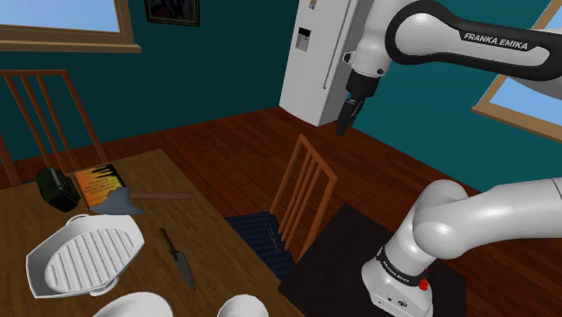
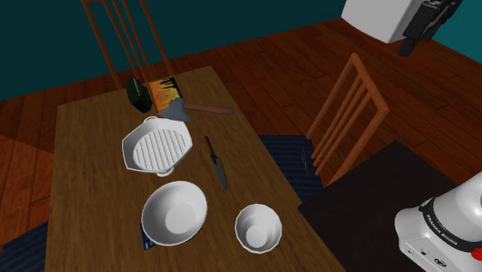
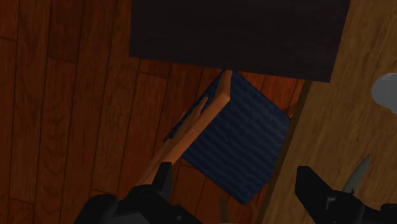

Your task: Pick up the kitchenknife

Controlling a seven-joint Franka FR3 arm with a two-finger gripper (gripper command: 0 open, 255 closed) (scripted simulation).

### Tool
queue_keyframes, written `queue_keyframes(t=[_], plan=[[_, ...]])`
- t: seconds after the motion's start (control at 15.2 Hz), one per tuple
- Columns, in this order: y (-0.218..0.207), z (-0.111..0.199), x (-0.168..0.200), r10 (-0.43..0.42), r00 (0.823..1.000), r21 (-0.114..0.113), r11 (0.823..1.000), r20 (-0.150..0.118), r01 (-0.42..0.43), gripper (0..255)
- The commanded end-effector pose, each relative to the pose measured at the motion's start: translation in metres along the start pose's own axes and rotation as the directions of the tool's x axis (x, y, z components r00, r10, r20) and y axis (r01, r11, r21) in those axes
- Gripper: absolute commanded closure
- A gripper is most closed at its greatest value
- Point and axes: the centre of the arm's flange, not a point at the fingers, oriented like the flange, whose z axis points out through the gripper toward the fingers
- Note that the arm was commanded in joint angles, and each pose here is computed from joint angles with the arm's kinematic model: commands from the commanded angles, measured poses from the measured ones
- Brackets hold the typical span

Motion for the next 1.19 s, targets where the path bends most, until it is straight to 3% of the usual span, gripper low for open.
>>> queue_keyframes(t=[0.0, 1.12], plan=[[0.0, 0.0, 0.0, 0.0, 1.0, 0.0, 1.0, 0.0, 0.0, 0], [-0.13, 0.148, 0.096, 0.001, 1.0, 0.045, 0.999, -0.014, 0.0, 0]])
